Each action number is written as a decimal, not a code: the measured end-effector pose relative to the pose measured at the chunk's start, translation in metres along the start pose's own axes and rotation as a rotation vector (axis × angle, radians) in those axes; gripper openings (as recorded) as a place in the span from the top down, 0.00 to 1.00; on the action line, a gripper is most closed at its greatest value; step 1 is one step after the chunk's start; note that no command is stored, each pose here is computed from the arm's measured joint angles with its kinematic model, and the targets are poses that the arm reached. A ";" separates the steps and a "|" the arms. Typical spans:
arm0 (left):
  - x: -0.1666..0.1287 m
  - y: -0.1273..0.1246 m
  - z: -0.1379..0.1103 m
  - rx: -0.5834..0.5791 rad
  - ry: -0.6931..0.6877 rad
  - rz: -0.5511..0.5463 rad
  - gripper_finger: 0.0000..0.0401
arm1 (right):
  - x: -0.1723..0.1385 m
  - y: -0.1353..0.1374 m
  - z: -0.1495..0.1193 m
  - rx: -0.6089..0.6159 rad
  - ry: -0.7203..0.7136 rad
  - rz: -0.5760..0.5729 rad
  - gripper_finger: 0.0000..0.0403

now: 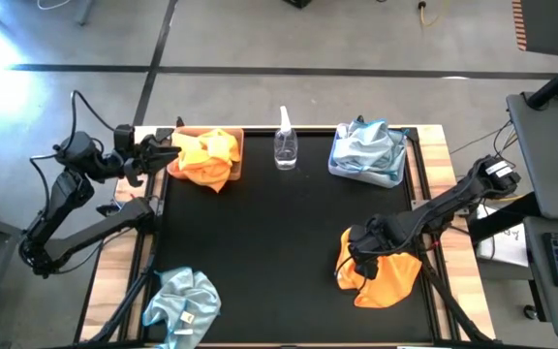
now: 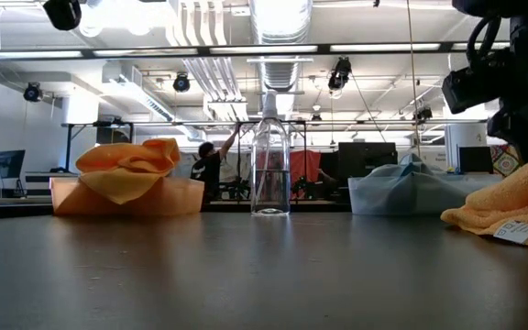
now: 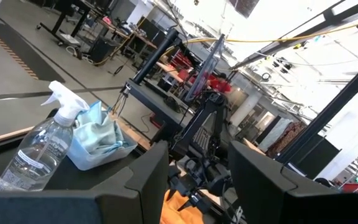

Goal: Sort microfiber towel by color & place in baskets
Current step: Put the yellow towel into the orange bin

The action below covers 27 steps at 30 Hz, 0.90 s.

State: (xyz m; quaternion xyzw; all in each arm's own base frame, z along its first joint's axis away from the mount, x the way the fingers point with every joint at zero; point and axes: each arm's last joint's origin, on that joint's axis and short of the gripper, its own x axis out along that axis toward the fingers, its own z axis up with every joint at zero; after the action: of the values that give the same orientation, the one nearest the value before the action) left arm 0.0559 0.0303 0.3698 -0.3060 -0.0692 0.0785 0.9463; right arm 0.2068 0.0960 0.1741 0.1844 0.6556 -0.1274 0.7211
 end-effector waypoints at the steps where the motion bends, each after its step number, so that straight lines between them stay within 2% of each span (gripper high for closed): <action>1: 0.000 0.000 0.000 0.000 0.000 0.000 0.62 | 0.002 -0.001 -0.001 0.001 0.000 0.000 0.43; 7: 0.000 0.000 0.000 -0.003 0.000 0.000 0.62 | 0.012 -0.005 -0.005 0.013 0.023 0.015 0.43; 16: 0.000 0.000 0.000 -0.007 0.005 -0.005 0.62 | 0.025 -0.016 -0.014 0.053 0.056 -0.022 0.43; 27: 0.000 0.000 0.000 -0.007 0.011 -0.012 0.62 | 0.032 -0.017 -0.016 0.067 0.060 0.018 0.45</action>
State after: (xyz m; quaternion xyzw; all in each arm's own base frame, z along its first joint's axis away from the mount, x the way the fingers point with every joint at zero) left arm 0.0560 0.0299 0.3697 -0.3095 -0.0662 0.0711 0.9459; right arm 0.1884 0.0892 0.1398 0.2184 0.6706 -0.1372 0.6955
